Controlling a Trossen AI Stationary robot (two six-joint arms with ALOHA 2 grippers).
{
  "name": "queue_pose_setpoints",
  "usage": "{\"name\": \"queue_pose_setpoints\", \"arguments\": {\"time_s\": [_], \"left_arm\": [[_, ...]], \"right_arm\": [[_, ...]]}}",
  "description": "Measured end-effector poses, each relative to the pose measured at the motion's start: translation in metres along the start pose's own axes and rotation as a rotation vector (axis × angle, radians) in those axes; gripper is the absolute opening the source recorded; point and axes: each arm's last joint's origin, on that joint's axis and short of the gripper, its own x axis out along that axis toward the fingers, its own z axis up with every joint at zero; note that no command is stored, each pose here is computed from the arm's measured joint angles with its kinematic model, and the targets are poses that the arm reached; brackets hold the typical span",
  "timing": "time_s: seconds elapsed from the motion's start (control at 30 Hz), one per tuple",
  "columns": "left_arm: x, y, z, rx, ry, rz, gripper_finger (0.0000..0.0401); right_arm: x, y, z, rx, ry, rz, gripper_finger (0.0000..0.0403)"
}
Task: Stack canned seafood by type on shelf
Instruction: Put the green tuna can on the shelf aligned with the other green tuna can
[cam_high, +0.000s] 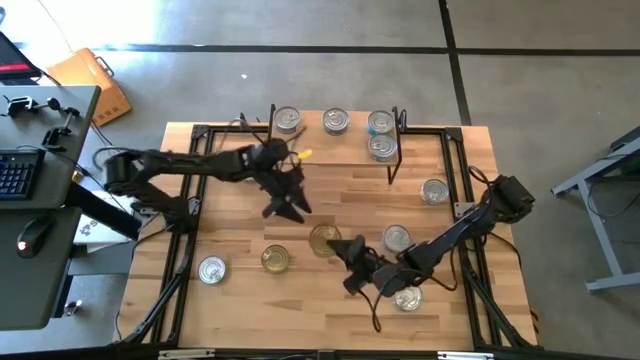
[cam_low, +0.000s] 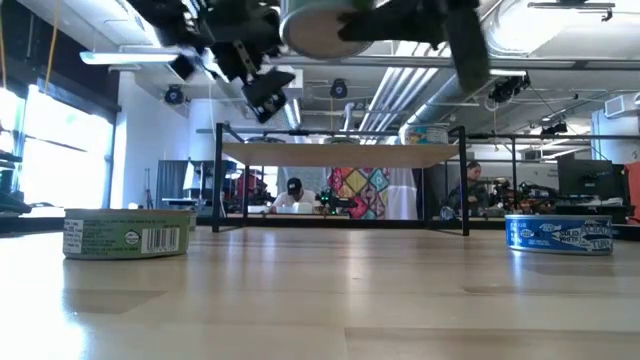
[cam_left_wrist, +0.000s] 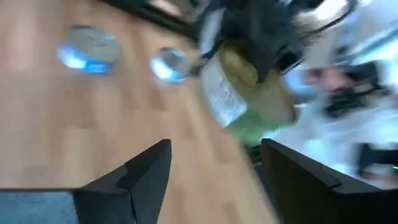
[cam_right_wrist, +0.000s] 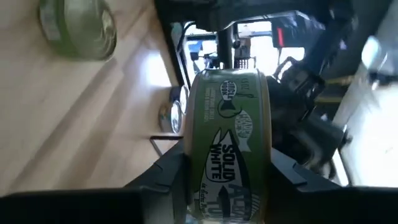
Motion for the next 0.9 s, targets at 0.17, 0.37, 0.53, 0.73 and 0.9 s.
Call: {"name": "queue_pose_setpoints", "arguments": {"time_s": [0.17, 0.37, 0.53, 0.73, 0.9], "left_arm": [[-0.028, -0.045, -0.004, 0.162, 0.035, 0.345, 0.023], [-0.037, -0.104, -0.01, 0.321, -0.027, 0.691, 0.022], [-0.026, -0.133, -0.019, 0.424, -0.045, 0.806, 0.022], [0.002, -0.145, -0.051, 0.615, 0.048, 0.942, 0.022], [0.034, -0.144, -0.076, 0.77, 0.029, 1.026, 0.022]], "right_arm": [[0.007, -0.003, -0.007, 0.157, 0.091, -0.04, 0.0119], [0.043, -0.031, -0.034, 0.282, 0.354, -0.167, 0.0119], [0.061, -0.06, -0.037, 0.306, 0.288, -0.091, 0.0119], [0.075, -0.058, -0.04, 0.604, -0.024, 0.309, 0.0119], [0.081, -0.036, -0.058, 0.819, 0.07, 0.43, 0.0119]]}}
